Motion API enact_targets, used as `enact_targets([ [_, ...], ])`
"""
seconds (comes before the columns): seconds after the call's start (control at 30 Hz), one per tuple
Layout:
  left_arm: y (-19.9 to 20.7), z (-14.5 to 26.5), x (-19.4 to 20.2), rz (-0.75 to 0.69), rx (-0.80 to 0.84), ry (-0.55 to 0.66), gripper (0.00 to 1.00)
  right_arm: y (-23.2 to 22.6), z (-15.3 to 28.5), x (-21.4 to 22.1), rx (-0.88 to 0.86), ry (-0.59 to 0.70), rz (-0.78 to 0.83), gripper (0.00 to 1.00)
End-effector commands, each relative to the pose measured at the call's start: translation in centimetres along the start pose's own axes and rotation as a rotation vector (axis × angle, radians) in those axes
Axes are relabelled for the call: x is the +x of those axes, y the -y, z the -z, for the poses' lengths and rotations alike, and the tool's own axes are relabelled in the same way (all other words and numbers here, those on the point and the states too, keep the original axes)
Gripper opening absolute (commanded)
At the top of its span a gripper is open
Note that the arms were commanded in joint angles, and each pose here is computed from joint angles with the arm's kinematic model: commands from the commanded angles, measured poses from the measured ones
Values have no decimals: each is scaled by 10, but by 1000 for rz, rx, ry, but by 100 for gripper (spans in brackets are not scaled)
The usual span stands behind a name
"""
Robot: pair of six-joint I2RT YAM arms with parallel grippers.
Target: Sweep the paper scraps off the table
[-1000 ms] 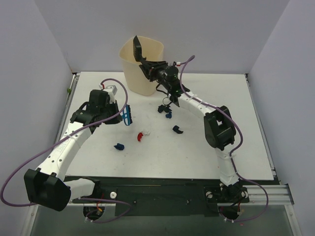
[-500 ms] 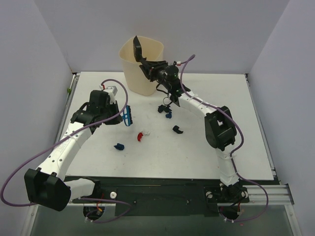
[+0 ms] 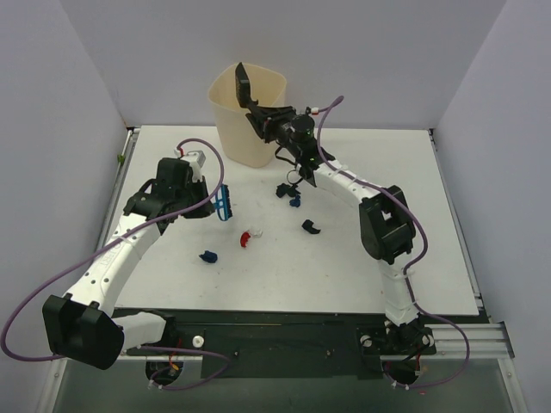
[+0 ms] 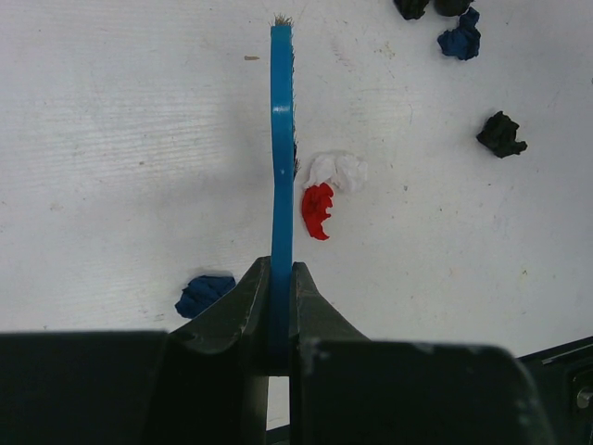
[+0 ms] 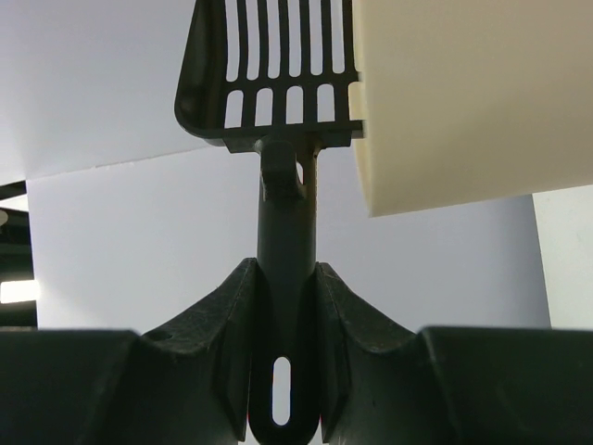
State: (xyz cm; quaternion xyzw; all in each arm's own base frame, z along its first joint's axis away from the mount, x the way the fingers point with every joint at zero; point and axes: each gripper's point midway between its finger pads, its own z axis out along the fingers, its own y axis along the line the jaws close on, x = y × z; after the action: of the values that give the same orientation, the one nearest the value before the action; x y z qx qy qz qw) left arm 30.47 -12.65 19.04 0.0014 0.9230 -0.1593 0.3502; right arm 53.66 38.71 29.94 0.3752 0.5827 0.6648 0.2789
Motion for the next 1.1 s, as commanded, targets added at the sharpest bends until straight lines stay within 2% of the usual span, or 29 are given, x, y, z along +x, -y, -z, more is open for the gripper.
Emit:
enact_targets([
  [0.0,10,2,-18,2,41,64,0,-76,15,12,-166,-33,42,0],
  [0.13,9,1,-15,2,39,60,0,-40,19,3,-134,-11,-14,0],
  [0.23,10,0,-13,0,42,56,0,-35,19,1,-146,-15,-33,0],
  [0.37,11,1,-15,-2,44,56,0,-51,19,4,-140,-20,16,0],
  [0.63,12,4,-16,-3,43,63,0,-121,14,29,-189,-85,190,0],
  [0.67,12,4,-17,-3,42,65,0,-118,14,30,-163,-90,205,0],
  [0.8,12,6,-17,-8,40,67,0,-132,25,47,-134,-160,377,0],
  [0.9,12,7,-18,-12,40,71,0,-127,44,50,-63,-176,623,0],
  [0.93,13,7,-18,-13,40,72,0,-122,57,51,6,-181,668,0],
  [1.0,12,8,-19,-13,35,77,0,-105,84,43,110,-170,912,0],
  [1.07,12,7,-19,-13,36,75,0,-97,115,41,190,-160,1025,0],
])
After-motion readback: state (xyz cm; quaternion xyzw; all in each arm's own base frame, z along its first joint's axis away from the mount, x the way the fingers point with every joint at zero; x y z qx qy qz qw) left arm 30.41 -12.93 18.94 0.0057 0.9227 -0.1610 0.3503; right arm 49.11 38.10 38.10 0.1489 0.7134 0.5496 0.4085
